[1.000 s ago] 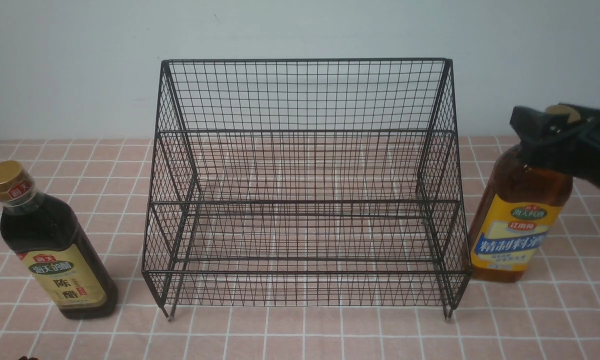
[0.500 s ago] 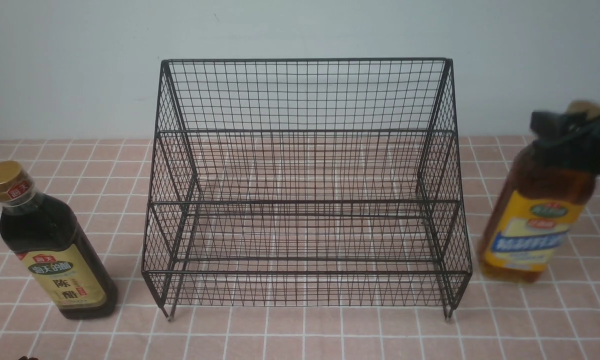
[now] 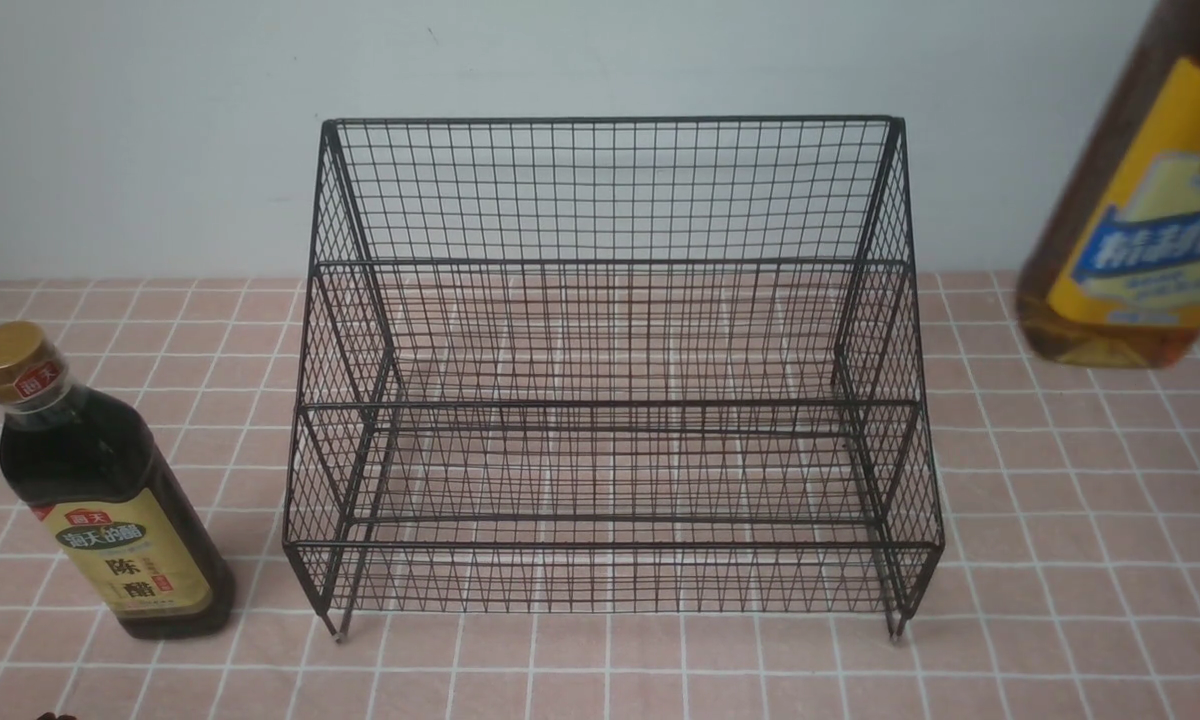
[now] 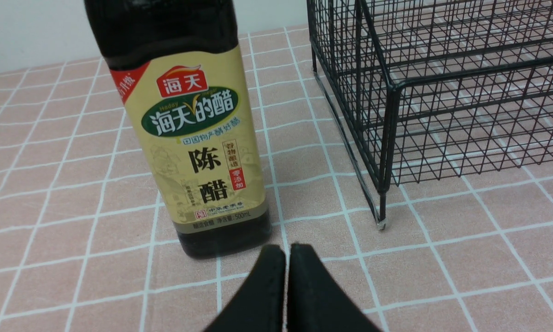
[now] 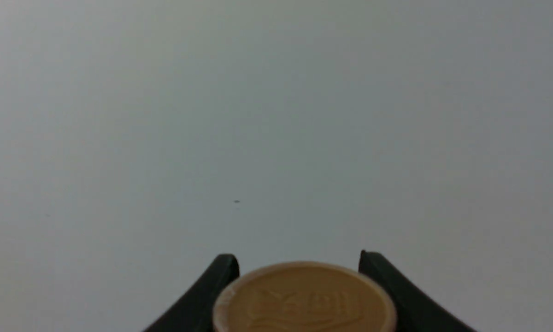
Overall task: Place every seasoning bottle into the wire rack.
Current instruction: Use the right arm to put the condiment bottle back on the shelf
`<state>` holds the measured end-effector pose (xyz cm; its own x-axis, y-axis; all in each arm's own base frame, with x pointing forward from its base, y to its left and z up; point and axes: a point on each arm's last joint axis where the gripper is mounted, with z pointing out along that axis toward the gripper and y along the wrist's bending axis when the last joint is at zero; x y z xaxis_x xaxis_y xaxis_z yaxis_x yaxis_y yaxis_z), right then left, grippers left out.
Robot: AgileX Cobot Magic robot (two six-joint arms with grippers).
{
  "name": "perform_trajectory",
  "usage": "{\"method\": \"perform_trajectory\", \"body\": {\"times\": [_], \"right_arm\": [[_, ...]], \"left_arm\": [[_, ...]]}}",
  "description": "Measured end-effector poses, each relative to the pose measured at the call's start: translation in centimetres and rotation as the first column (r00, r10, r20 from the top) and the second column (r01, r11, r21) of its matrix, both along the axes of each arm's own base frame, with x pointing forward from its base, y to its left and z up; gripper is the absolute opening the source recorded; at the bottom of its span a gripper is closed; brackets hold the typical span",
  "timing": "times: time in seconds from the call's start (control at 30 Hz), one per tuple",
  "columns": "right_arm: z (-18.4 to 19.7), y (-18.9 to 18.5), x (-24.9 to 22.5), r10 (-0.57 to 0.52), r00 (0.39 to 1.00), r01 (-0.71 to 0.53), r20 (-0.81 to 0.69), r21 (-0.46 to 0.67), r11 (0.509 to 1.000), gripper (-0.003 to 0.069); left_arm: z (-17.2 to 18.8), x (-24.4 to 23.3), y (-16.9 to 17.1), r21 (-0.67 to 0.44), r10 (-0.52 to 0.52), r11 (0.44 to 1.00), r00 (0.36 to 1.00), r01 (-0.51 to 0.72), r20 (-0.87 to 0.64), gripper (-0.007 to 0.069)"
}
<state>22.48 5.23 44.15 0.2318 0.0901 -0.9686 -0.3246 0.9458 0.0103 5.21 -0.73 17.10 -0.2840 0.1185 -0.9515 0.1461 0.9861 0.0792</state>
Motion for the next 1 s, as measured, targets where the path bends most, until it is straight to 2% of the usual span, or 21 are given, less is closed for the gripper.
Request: {"method": "perform_trajectory", "body": {"times": [0.27, 0.43, 0.83, 1.0], "right_arm": [[0.2, 3.9, 1.5, 0.268, 0.958, -0.273, 0.103, 0.037, 0.961, 0.0311], [-0.9, 5.5, 4.3, 0.307, 0.95, -0.31, 0.06, 0.04, 0.95, 0.0311], [-5.7, 7.3, 9.3, 0.315, 0.945, -0.305, -0.088, 0.106, 0.946, 0.0311], [-6.3, 7.4, 9.9, 0.306, 0.949, -0.3, -0.077, 0.085, 0.95, 0.0311]], "left_arm": [[0.0, 0.0, 0.0, 0.0, 0.0, 1.0, 1.0, 0.0, 0.0, -0.0007], [0.0, 0.0, 0.0, 0.0, 0.0, 1.0, 1.0, 0.0, 0.0, -0.0007], [0.0, 0.0, 0.0, 0.0, 0.0, 1.0, 1.0, 0.0, 0.0, -0.0007], [0.0, 0.0, 0.0, 0.0, 0.0, 1.0, 1.0, 0.0, 0.0, -0.0007]]}}
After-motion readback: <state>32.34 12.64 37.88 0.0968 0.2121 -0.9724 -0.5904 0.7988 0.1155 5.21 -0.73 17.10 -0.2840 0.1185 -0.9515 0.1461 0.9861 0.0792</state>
